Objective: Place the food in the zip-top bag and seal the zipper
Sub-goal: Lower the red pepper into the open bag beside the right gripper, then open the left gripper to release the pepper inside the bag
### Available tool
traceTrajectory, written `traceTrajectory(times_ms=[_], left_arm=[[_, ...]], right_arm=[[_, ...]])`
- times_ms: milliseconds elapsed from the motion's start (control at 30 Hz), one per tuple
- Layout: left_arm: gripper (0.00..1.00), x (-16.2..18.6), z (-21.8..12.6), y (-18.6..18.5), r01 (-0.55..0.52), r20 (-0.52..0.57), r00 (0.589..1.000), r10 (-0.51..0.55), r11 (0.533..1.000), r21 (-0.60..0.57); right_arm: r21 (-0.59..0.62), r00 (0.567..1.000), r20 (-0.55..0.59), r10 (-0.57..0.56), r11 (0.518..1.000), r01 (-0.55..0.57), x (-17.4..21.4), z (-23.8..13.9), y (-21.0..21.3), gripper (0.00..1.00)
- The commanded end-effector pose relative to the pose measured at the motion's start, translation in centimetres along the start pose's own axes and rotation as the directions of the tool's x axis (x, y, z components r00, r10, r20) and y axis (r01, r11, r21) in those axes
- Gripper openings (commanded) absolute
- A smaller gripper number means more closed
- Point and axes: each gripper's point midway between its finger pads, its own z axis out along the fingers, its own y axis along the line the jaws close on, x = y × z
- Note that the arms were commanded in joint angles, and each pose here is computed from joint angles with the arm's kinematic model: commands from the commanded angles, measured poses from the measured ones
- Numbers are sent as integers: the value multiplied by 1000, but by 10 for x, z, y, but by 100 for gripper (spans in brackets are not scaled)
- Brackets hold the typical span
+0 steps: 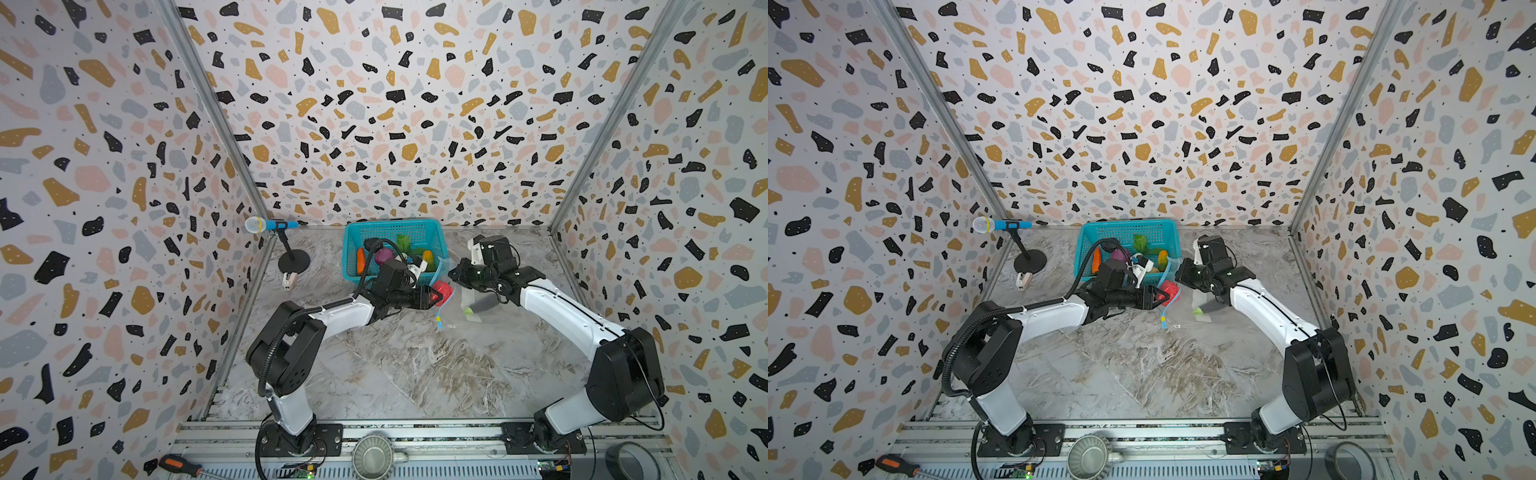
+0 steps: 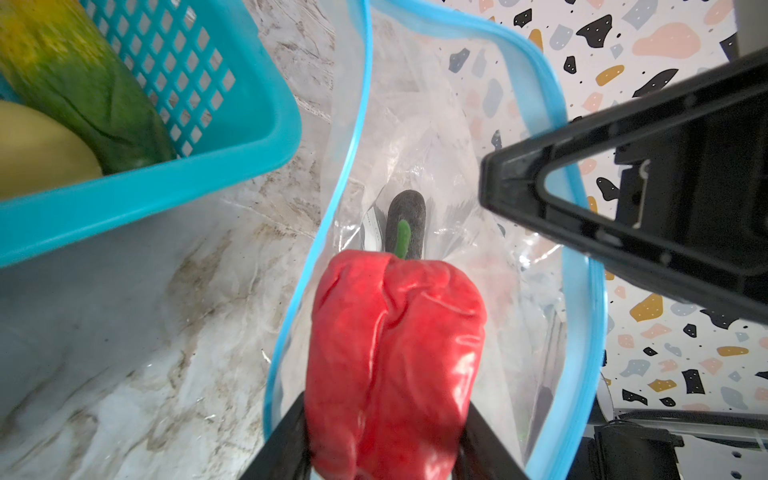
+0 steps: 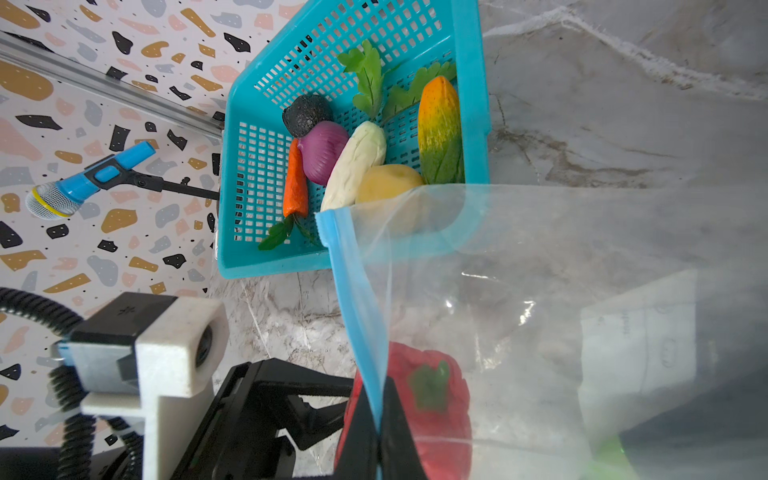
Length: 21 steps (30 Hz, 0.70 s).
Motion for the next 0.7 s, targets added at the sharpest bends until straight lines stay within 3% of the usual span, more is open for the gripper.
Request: traceTrajectory(times_ms=[0, 667], left_arm=[[54, -13, -3, -11, -38, 34, 999, 37, 999, 15], [59, -22, -10, -20, -52, 61, 997, 50, 998, 24]], right_arm=[[-35, 1000, 30, -8, 999, 9, -8, -10, 14, 0], [-32, 999, 36, -14, 999, 16, -11, -13, 15, 0]])
